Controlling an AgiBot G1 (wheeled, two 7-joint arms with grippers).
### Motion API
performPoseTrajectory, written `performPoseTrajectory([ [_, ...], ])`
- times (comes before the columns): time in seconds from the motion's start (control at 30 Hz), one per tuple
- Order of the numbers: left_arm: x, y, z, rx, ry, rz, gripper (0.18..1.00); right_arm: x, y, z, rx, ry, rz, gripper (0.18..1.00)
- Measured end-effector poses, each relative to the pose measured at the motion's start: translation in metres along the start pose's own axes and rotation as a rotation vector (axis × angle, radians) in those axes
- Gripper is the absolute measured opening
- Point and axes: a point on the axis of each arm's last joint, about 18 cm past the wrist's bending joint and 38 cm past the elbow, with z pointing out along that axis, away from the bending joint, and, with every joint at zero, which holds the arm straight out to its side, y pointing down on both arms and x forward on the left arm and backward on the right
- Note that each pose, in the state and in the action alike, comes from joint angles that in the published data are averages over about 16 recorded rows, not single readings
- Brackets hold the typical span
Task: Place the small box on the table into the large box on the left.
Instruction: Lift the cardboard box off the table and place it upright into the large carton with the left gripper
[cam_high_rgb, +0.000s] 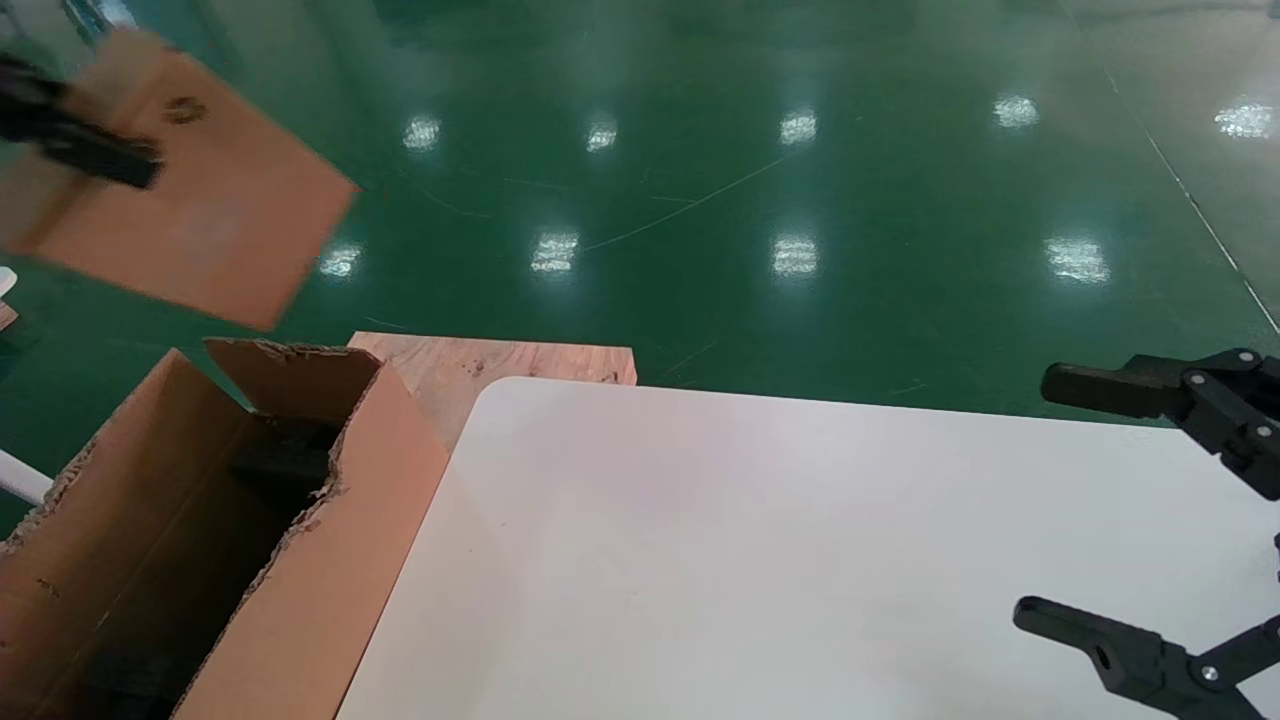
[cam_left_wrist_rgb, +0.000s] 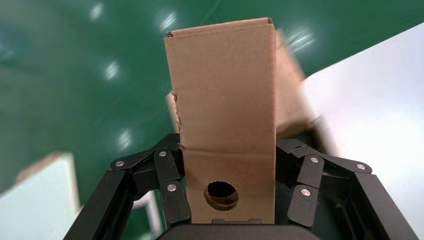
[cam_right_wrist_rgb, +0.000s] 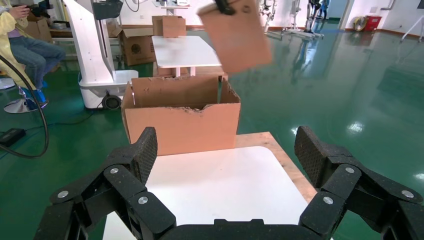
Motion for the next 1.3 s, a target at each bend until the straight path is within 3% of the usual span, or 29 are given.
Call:
performPoseTrajectory([
  [0.27,-0.022,0.072,-0.004,-0.119,-0.052,-0.124,0.301,0.000,0.000,0.000,0.000,0.000,0.000,1.001],
  [0.77,0.010,0.166,0.037,-0.318,0.034,-0.293,0.293,0.000,0.000,0.000,0.000,0.000,0.000,1.001],
  [1.07,0.039,0.204,0.068,-0.360,0.084,-0.334,0.290,0.000,0.000,0.000,0.000,0.000,0.000,1.001],
  [1.3,0.051,0.207,0.085,-0.318,0.099,-0.330,0.287,0.000,0.000,0.000,0.000,0.000,0.000,1.001],
])
